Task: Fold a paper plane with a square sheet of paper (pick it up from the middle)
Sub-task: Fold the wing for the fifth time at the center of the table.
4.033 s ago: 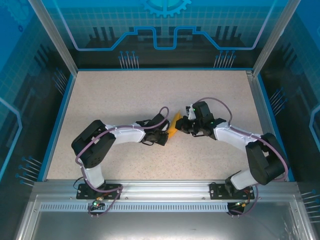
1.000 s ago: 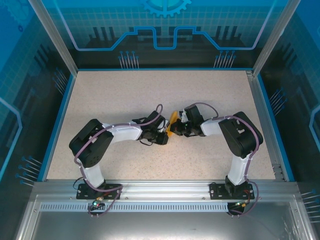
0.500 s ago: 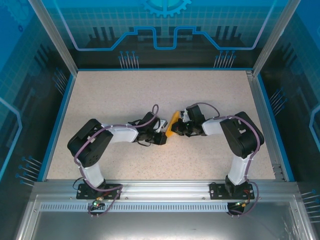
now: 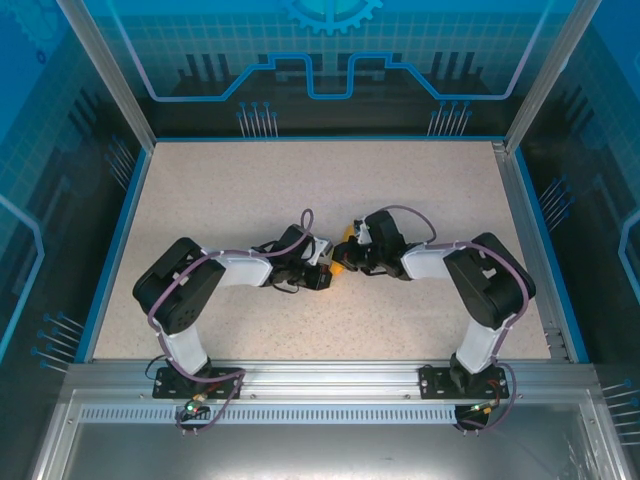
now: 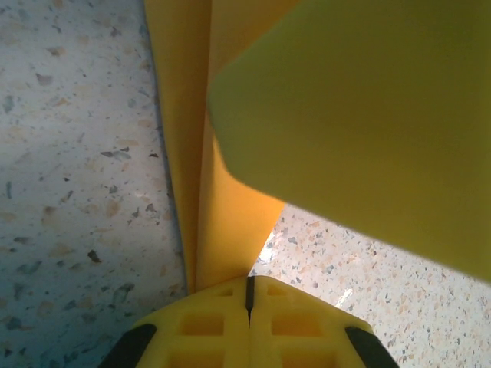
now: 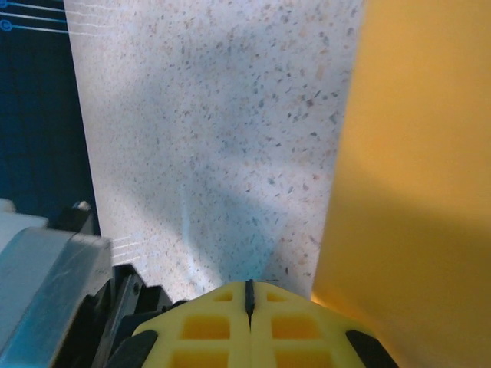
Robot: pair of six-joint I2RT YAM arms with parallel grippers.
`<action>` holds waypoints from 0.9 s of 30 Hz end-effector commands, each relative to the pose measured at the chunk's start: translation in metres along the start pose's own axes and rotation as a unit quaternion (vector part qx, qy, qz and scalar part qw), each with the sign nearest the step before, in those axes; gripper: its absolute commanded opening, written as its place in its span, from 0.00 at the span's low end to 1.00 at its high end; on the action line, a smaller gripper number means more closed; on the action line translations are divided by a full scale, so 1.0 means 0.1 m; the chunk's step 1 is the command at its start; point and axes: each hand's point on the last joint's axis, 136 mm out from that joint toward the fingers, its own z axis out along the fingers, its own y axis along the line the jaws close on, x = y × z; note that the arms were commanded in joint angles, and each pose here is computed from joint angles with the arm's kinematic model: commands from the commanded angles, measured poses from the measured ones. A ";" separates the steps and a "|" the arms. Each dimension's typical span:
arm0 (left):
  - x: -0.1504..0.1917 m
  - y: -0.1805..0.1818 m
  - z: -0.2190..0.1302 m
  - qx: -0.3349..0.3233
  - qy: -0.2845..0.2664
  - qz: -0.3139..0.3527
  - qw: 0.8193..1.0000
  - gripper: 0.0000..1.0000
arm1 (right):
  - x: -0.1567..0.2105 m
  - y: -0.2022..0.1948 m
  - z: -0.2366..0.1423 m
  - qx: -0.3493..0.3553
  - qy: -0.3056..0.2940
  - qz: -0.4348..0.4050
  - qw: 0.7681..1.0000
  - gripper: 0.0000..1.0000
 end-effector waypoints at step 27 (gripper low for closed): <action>0.90 0.57 0.09 -0.094 0.130 -0.059 0.985 0.00 | -0.55 -0.71 0.09 0.159 -0.031 0.004 0.987 0.02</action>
